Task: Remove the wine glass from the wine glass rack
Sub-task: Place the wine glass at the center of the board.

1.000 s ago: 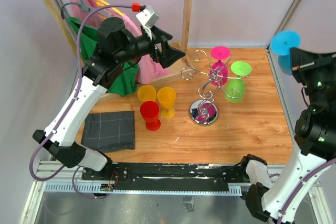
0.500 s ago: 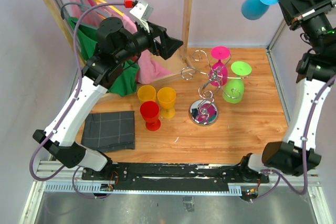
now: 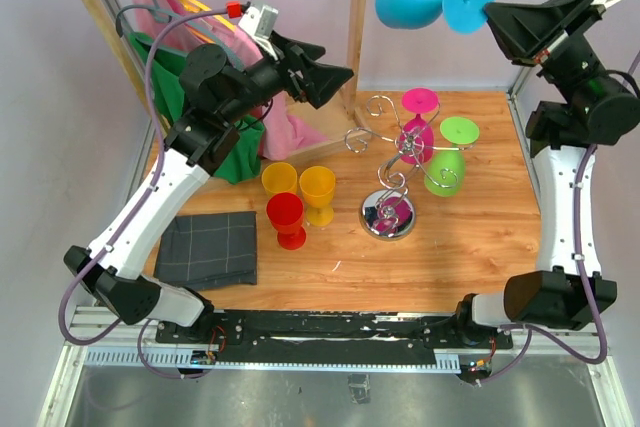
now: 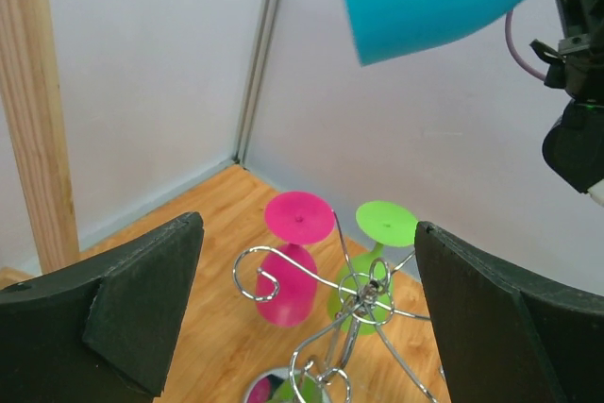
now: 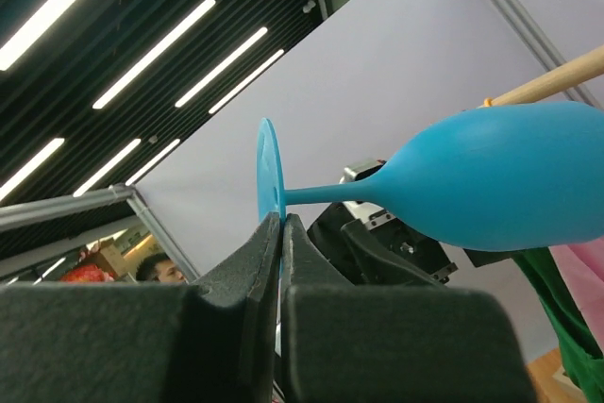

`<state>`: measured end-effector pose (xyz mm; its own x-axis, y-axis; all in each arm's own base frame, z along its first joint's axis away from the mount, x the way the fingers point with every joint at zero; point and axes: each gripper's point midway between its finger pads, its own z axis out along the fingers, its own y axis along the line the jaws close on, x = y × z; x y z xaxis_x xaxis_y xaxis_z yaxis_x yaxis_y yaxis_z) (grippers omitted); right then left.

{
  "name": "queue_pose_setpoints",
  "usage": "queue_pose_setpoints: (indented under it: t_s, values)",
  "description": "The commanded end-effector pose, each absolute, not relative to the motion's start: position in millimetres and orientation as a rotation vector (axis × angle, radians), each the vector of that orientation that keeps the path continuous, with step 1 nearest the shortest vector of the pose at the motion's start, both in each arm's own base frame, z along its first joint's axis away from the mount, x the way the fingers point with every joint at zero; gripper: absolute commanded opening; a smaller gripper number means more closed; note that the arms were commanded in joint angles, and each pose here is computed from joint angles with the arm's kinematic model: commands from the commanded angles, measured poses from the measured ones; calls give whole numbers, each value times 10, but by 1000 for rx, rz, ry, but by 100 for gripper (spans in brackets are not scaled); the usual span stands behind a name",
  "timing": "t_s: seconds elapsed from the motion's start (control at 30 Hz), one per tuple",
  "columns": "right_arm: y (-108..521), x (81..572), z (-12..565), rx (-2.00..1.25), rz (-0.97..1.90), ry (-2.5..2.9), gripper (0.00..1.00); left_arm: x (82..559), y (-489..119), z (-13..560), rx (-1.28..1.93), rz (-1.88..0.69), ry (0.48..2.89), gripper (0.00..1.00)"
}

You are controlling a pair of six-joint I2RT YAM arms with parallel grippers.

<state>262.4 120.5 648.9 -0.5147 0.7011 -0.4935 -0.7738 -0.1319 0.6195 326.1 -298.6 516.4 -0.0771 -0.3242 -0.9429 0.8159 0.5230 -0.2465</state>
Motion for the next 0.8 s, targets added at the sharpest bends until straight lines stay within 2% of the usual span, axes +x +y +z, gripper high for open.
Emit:
queue_pose_setpoints:
  t_s: [0.0, 0.23, 0.77]
  values:
    - [1276, 2010, 6501, -294, 1932, 953, 1, 3087, -2884, 5349, 476, -1090, 1200, 99]
    - [1281, 1886, 6277, -319, 1990, 950, 1, 2803, -2927, 5360, 602, -1148, 1070, 99]
    - [1618, 1510, 6157, -483, 2117, 950, 1, 2751, -3021, 5453, 715, -1136, 900, 99]
